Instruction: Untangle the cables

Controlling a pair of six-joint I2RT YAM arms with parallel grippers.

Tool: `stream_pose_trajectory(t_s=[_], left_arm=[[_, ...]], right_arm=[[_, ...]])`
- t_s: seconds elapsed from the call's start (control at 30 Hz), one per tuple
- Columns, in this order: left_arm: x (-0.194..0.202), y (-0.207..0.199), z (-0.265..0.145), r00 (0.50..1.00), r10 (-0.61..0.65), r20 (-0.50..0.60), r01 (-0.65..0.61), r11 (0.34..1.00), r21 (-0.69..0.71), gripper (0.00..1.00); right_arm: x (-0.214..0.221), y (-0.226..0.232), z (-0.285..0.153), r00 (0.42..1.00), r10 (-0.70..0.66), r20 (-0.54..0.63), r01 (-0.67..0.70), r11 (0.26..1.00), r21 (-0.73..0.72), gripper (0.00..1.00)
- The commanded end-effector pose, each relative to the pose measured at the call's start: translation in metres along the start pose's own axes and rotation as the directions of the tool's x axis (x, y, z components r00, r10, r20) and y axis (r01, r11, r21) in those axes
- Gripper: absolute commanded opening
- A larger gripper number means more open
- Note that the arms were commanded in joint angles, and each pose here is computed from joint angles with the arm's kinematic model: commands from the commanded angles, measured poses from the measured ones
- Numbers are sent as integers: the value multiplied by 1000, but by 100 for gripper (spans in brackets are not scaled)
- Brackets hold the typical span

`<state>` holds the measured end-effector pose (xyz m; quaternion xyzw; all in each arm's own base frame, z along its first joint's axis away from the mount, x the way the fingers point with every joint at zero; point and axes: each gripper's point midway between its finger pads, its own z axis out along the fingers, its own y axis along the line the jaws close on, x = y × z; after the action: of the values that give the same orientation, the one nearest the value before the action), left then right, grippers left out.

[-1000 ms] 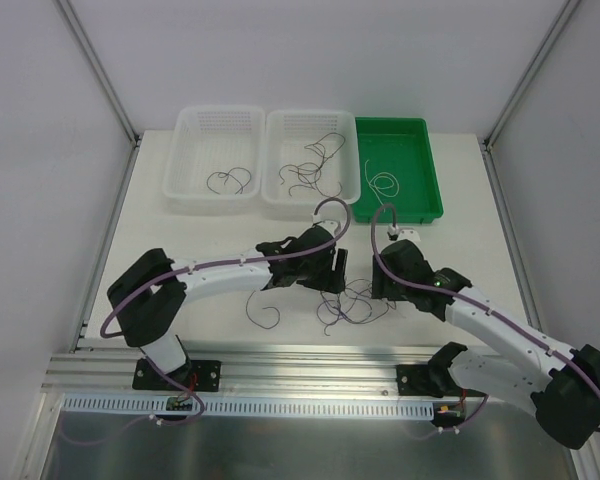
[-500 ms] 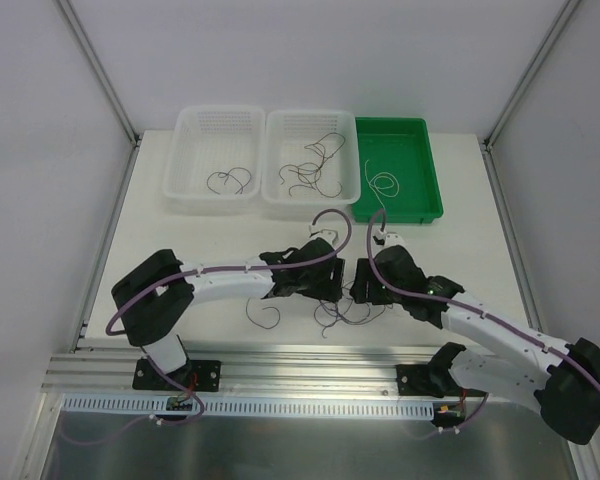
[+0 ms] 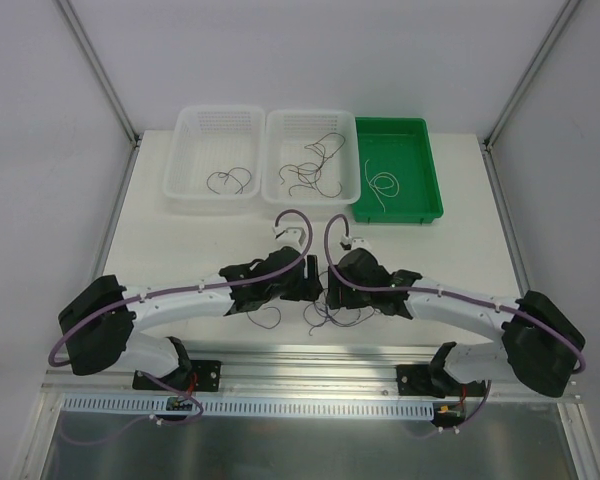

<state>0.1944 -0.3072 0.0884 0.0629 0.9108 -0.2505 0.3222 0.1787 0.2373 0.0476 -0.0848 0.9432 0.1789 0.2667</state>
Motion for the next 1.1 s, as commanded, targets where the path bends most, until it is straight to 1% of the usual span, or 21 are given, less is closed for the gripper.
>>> stream_pose_trajectory(t_s=[0.0,0.07,0.27,0.3,0.37,0.4,0.43,0.47,0.5,0.57,0.6,0.7,0.83,1.0,1.07], left_arm=[[-3,10,3,998,-37,50,39,998,-40,62],[3,15,5,998,-46,40,48,997,-57,59],[5,25,7,997,-53,49,57,995,-87,61],[5,26,6,997,-58,52,62,994,-87,62],[4,30,6,996,-66,61,72,993,-99,63],[3,32,5,996,-67,64,73,992,-102,63],[4,34,6,995,-71,63,77,991,-107,64],[4,36,6,995,-76,65,83,990,-111,65],[3,38,6,994,-83,68,90,989,-116,65],[5,44,8,992,-101,70,110,985,-132,65],[6,48,8,991,-114,68,122,983,-140,65],[3,51,12,986,-144,83,155,977,-144,65],[1,45,16,982,-171,80,180,977,-116,65],[-3,39,21,979,-187,85,195,975,-106,65],[-2,38,23,978,-195,80,203,974,-105,66]], right_arm=[[-21,22,8,998,30,60,-30,999,-16,64],[-25,22,12,997,31,72,-31,999,6,64],[-14,7,37,999,-4,36,-1,991,134,62],[-7,1,44,1000,-17,11,15,986,165,62],[-1,-7,49,999,-40,-7,40,975,219,60],[0,-10,51,999,-48,-7,49,969,243,56],[7,-17,55,998,-60,-33,67,959,275,54],[9,-18,56,997,-67,-40,75,956,284,51],[10,-21,56,997,-66,-40,75,951,301,42],[15,-28,57,996,-71,-57,85,943,323,32],[16,-31,56,996,-71,-57,86,939,333,17],[15,-31,51,997,-73,-38,81,946,315,1],[16,-28,45,998,-63,-28,68,959,275,1],[10,-11,41,999,14,33,-18,992,126,1],[10,-13,39,998,39,48,-44,993,111,1]])
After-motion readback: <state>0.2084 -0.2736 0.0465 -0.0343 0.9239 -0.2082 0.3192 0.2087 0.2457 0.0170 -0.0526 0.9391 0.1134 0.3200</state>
